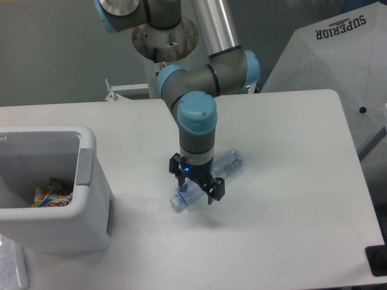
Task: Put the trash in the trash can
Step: 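Lower the gripper and close it around the bottle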
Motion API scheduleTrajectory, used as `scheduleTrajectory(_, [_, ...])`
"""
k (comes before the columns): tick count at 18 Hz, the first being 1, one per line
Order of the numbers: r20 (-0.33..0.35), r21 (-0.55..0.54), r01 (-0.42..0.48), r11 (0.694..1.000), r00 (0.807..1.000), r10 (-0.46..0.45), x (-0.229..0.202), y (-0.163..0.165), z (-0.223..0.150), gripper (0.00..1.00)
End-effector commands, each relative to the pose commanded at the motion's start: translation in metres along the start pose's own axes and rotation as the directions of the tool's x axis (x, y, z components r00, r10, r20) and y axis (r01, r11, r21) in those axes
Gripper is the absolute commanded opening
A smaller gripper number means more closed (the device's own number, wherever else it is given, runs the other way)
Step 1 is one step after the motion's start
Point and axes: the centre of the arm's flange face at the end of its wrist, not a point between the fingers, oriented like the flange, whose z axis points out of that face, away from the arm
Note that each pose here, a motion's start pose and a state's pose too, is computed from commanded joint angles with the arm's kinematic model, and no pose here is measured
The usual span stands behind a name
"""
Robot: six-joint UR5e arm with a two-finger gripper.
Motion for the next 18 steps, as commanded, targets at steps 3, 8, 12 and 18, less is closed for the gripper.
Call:
scheduleTrajectory(3, [0.005,-0.034,-0.018,0.999,1.0,0.018,0.007,-0.004,0.008,1.0])
scheduleTrajectory(8, [-0.009,-0.044,-0.024,0.999,1.0,0.023,0.011,-0.002,0.014,1.0])
scheduleTrajectory(12, [-0.02,-0.05,-0.022,0.999,1.0,0.021,0.011,-0.002,0.023,1.0])
scheduleTrajectory(18, [-0.02,-0.052,-0.018,0.998,1.0,0.017,0.007,-0.003,0.027,0.94])
